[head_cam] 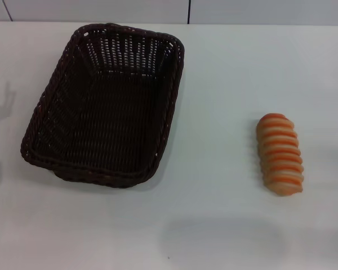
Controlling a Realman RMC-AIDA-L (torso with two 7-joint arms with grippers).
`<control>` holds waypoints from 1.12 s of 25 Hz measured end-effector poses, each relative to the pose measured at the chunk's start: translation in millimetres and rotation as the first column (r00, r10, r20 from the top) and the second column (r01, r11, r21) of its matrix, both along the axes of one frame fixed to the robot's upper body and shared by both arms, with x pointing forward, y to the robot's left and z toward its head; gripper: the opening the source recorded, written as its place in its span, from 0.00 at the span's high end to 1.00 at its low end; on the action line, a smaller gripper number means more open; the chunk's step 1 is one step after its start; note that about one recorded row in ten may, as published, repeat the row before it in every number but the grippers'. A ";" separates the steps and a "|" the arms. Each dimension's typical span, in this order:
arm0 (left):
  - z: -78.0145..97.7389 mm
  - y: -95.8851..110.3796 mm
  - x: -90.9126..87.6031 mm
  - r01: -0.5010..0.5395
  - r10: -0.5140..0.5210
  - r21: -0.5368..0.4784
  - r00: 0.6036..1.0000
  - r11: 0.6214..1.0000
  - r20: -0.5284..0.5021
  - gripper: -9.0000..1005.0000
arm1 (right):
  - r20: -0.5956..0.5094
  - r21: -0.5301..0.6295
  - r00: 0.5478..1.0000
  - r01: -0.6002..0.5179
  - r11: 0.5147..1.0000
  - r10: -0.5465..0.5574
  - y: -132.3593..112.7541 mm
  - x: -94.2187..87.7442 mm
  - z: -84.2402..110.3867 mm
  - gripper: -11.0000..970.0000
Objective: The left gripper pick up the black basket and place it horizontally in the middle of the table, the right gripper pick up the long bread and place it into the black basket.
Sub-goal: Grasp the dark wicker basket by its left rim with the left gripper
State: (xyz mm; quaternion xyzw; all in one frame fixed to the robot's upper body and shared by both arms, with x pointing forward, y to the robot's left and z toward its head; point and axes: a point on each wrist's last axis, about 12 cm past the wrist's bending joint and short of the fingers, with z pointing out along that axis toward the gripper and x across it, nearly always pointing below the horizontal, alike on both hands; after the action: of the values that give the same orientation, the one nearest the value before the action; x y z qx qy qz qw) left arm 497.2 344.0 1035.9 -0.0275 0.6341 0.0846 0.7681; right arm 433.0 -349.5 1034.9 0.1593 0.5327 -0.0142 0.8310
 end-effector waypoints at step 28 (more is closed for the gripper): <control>148.8 -68.4 78.7 0.319 -0.240 0.123 0.872 0.940 -0.427 0.21 | -0.020 -0.004 0.999 -0.043 0.999 0.043 5.2 -2.7 -3.0 0.18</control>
State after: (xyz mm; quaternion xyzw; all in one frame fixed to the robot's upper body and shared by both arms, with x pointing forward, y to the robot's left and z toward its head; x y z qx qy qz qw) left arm 576.0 275.6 1184.7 0.1563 0.7658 0.0358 0.6228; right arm 430.3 -344.3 1031.8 0.1456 0.5442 0.0010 0.8262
